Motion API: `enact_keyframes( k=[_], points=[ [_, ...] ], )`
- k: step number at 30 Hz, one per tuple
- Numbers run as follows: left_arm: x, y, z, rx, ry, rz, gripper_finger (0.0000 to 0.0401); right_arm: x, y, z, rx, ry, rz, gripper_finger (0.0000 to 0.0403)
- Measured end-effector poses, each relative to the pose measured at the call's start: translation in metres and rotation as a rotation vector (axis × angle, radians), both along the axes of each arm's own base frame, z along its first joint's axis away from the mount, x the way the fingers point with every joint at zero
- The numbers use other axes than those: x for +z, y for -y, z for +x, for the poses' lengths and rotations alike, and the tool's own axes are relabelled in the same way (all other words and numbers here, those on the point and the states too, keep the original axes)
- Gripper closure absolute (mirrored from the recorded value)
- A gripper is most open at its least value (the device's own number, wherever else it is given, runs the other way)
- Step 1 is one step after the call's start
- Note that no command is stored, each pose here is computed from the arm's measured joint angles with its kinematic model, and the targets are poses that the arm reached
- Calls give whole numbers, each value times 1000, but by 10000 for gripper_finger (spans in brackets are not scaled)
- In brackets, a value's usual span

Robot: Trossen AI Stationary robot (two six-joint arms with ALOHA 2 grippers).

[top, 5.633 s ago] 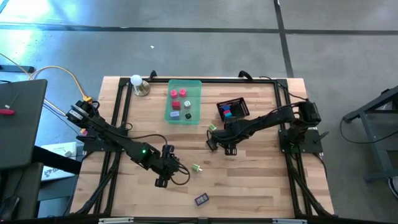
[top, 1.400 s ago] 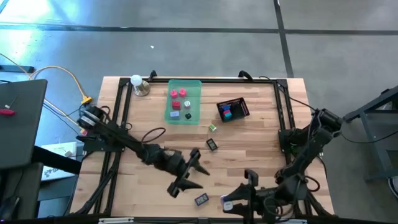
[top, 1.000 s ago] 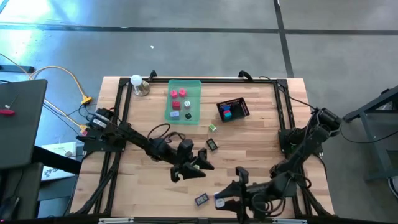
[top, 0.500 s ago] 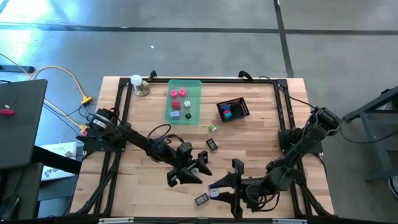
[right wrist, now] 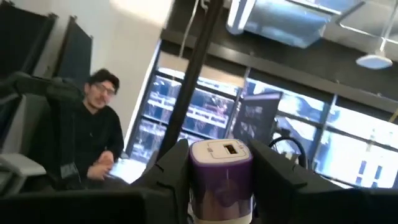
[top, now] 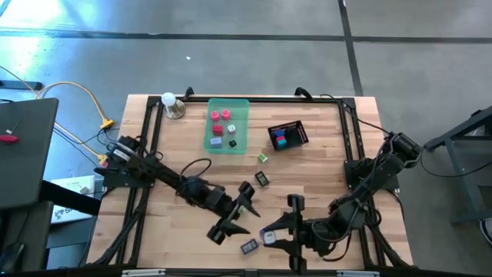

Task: Pick & Place Office items
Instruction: Put the purple charger adapter into the green bin

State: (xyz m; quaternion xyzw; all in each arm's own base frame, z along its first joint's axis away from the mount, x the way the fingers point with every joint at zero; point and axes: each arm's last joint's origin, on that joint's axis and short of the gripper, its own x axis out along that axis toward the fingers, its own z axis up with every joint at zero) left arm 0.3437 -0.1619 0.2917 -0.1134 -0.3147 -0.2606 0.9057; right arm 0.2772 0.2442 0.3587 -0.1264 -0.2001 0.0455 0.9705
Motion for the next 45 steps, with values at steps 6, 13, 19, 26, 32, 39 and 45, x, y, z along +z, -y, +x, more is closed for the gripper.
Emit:
enact_keyframes(
  k=[6,13,19,26,32,39,45],
  points=[
    [14,9,0,-92,7,-61,176,1,8,8,7,26,-32,285],
    [15,10,5,-80,-46,-44,188,1,17,16,48,35,-17,285],
    [15,8,6,-84,-50,-50,197,0,13,14,87,22,-10,285],
    [14,6,8,-32,-49,-50,197,-6,8,14,82,1,14,285],
    [13,6,9,2,-59,-41,197,-10,5,15,10,-1,27,285],
    [10,5,11,85,-70,20,197,-10,8,15,-61,-24,87,285],
    [9,10,11,192,-63,78,197,-11,8,14,-118,-44,113,285]
  ],
)
